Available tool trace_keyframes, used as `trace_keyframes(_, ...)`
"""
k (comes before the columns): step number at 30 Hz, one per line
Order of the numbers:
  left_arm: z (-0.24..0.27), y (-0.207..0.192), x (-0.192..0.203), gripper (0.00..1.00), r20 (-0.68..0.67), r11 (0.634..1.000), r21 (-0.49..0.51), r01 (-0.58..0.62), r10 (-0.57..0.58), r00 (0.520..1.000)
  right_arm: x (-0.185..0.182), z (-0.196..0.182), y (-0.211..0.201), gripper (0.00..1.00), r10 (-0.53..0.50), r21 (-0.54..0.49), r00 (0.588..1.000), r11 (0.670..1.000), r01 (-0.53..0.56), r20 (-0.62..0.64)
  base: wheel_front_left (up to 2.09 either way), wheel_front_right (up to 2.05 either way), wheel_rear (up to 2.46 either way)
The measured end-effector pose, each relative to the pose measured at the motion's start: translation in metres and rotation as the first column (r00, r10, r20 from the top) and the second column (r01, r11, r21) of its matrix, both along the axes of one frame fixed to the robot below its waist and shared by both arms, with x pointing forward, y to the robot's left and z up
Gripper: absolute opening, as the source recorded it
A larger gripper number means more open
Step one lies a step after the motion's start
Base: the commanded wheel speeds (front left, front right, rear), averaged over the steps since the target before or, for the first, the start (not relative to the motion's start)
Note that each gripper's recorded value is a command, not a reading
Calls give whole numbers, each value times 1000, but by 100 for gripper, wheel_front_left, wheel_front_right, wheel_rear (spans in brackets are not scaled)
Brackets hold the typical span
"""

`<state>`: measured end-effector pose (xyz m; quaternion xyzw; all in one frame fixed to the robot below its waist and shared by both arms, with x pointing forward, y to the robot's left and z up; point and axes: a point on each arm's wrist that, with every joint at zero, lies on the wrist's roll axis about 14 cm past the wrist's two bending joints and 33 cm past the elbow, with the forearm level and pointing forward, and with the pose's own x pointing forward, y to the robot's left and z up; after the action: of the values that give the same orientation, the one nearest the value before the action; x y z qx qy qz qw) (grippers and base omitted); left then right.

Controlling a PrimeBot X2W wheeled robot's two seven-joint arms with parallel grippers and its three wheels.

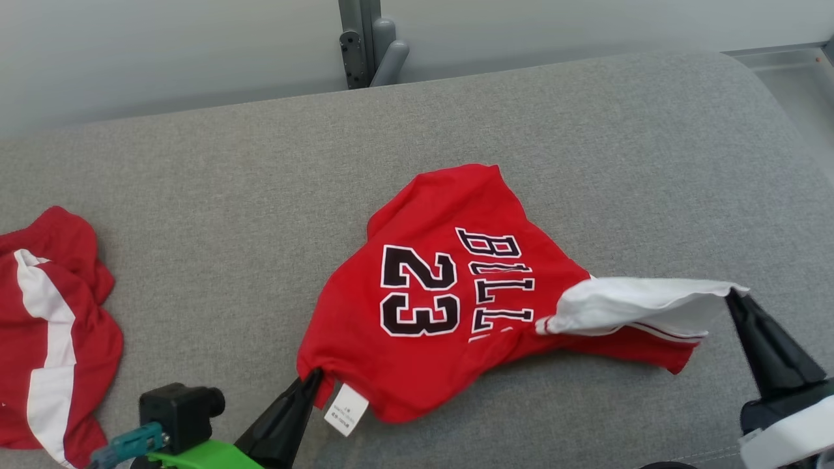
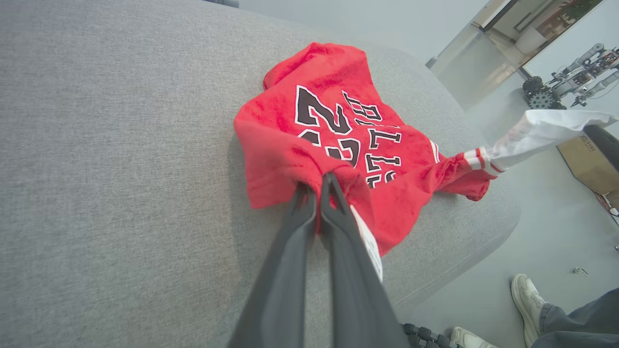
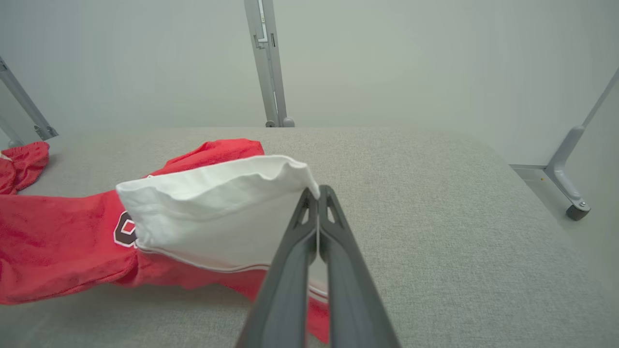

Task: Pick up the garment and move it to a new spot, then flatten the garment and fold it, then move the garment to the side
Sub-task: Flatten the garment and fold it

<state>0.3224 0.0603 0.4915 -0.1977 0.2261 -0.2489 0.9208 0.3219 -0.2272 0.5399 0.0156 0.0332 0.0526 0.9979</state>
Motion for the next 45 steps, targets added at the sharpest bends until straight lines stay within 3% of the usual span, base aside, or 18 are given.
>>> trace_keyframes(4, 43, 3, -4, 0, 73, 997, -81, 14, -8, 997, 1, 36, -14, 0, -45, 54, 994, 998, 40, 97, 0, 0, 0)
trace_keyframes(11, 108, 22, 6, 0, 264, 993, -117, 5, 26, 964, -6, 98, -51, 0, -132, 100, 956, 989, 109, 262, 0, 0, 0)
trace_keyframes(17, 161, 28, 38, 0, 435, 995, -61, 75, -41, 900, 21, 152, -54, 0, -57, 62, 929, 997, 37, 367, 0, 0, 0)
trace_keyframes(24, 186, 22, 149, 0, 451, 991, 61, 122, -137, 882, 121, 177, -36, 0, 72, 74, 930, 992, -106, 360, 0, 0, 0)
trace_keyframes(27, 203, 21, 221, 0, 457, 997, 64, 47, -71, 886, 185, 189, -30, 0, 83, 92, 931, 988, -123, 356, 0, 0, 0)
trace_keyframes(30, 217, 38, 293, 0, 489, 990, 74, -117, 67, 869, 253, 207, -15, 0, 61, 134, 920, 984, -122, 386, 0, 0, 0)
trace_keyframes(33, 240, 59, 348, 0, 598, 958, 31, -286, 211, 773, 309, 222, 6, 0, 37, 99, 899, 991, -89, 437, 0, 0, 0)
trace_keyframes(36, 264, 66, 377, 0, 720, 934, -72, -351, 292, 630, 338, 254, 24, 0, -3, 188, 820, 974, -128, 572, 0, 0, 0)
trace_keyframes(38, 271, 69, 390, 0, 786, 923, -109, -369, 307, 537, 351, 268, 34, 0, -7, 191, 777, 971, -146, 629, 0, 0, 0)
trace_keyframes(40, 265, 59, 399, 0, 830, 937, -120, -328, 276, 484, 365, 263, 43, 0, -3, 195, 762, 967, -162, 647, 0, 0, 0)
trace_keyframes(41, 252, 60, 407, 0, 829, 936, -128, -327, 282, 483, 374, 251, 49, 0, 6, 208, 772, 962, -178, 635, 0, 0, 0)
trace_keyframes(45, 160, 50, 431, 0, 765, 950, -97, -296, 262, 589, 400, 150, 70, 0, 73, 254, 876, 942, -218, 477, 0, 0, 0)
